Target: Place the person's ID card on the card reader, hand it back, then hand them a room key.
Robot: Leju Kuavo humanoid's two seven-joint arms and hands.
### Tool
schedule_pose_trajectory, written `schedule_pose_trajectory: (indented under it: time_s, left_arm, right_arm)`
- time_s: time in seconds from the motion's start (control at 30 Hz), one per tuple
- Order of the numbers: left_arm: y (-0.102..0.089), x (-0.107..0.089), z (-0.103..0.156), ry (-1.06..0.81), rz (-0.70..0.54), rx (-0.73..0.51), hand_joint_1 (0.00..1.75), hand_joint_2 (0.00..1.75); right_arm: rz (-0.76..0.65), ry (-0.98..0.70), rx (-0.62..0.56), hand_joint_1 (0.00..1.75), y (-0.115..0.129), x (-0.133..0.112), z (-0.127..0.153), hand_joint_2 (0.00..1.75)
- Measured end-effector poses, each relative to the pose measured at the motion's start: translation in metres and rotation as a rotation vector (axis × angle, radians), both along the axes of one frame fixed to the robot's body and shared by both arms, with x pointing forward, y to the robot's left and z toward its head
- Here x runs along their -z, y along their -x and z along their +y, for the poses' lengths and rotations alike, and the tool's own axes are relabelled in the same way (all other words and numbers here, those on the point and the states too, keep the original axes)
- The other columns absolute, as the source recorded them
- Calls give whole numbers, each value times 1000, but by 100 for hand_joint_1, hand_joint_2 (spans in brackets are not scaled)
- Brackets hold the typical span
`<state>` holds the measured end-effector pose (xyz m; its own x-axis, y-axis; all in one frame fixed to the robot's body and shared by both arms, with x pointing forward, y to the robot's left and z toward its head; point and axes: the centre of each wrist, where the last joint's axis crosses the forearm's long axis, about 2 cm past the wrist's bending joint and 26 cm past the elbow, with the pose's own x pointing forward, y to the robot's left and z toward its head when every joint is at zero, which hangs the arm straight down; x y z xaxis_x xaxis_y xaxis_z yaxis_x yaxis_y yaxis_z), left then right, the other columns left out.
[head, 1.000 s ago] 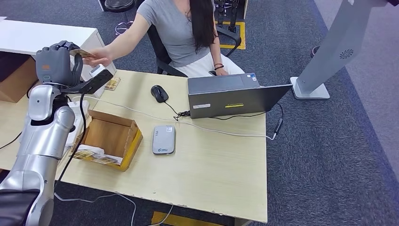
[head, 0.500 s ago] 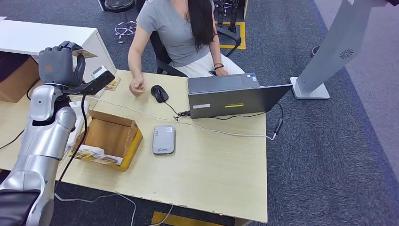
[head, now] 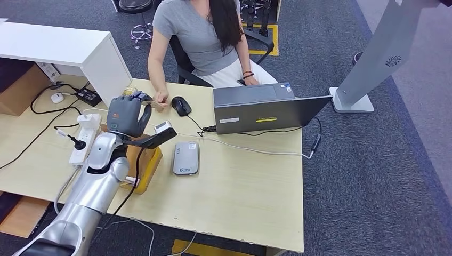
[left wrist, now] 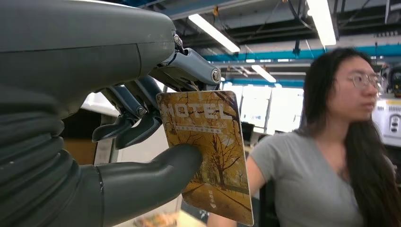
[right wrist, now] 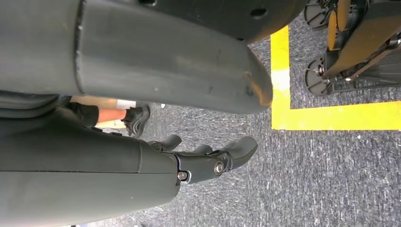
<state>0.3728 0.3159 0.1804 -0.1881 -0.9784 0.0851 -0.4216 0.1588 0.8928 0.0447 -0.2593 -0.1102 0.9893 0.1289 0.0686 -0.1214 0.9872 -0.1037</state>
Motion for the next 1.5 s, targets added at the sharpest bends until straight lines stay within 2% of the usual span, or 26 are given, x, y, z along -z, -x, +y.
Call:
schedule_pose_trajectory:
  time_s: [0.17,0.37,0.5,1.1,1.27,1.5]
  left_arm:
    - [9,21,-33,5,84,58,175,175]
    - [12,31,-49,5,124,86,175,175]
    - [13,36,-53,0,158,86,175,175]
    - [8,69,-58,-77,492,43,175,175]
    - [2,69,-58,-81,521,39,175,175]
    - [-4,64,-54,-59,476,26,175,175]
  right_arm:
    - [0,-1,-5,0,0,0,1,0]
    - [0,0,-10,0,0,0,1,0]
    - [0,0,-11,0,0,0,1,0]
    - [11,-3,-13,0,1,0,2,0]
    - [12,-5,-9,0,1,0,4,0]
    - [4,-9,-5,0,2,0,4,0]
